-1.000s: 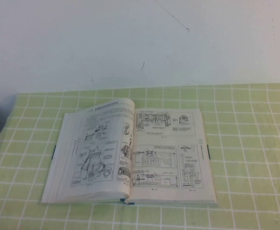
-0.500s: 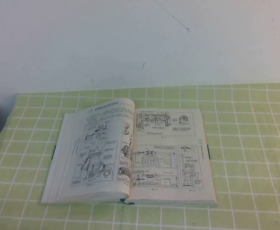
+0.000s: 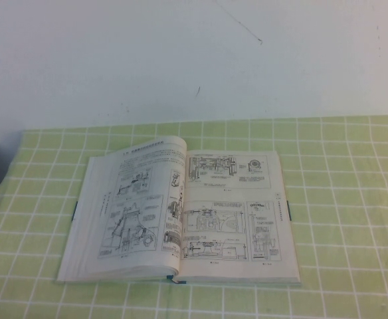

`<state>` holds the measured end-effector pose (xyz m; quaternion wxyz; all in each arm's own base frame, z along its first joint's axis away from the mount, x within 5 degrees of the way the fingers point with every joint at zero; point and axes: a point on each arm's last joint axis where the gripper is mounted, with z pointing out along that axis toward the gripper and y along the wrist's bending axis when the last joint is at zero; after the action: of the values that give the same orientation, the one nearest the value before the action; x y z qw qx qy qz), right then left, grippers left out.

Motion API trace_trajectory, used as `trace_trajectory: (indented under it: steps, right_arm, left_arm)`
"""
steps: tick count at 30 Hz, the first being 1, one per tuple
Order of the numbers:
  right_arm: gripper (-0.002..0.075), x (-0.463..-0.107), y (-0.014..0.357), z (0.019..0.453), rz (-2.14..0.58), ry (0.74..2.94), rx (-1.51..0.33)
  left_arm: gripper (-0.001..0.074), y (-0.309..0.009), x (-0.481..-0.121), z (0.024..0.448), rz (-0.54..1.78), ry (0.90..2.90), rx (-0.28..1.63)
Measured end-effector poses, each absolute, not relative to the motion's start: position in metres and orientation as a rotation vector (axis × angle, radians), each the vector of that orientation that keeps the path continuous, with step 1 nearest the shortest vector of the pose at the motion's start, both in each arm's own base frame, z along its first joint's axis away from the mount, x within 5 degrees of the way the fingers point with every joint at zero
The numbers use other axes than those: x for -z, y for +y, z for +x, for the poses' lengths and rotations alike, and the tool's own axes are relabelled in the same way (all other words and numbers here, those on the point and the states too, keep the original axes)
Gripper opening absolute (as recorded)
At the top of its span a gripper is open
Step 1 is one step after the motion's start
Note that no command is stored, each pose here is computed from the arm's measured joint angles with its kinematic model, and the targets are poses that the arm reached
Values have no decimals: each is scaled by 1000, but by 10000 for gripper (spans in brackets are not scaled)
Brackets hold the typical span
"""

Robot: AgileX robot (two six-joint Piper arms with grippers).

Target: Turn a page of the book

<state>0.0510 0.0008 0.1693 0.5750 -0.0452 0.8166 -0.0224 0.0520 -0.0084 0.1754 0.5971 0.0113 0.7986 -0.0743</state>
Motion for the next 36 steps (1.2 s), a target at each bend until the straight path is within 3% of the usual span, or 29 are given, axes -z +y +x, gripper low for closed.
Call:
trace_trajectory:
  steps: [36]
  right_arm:
    - [-2,-169,1,51,-129,1912,72]
  left_arm:
    - [-3,-8,-175,52,25,1854,174]
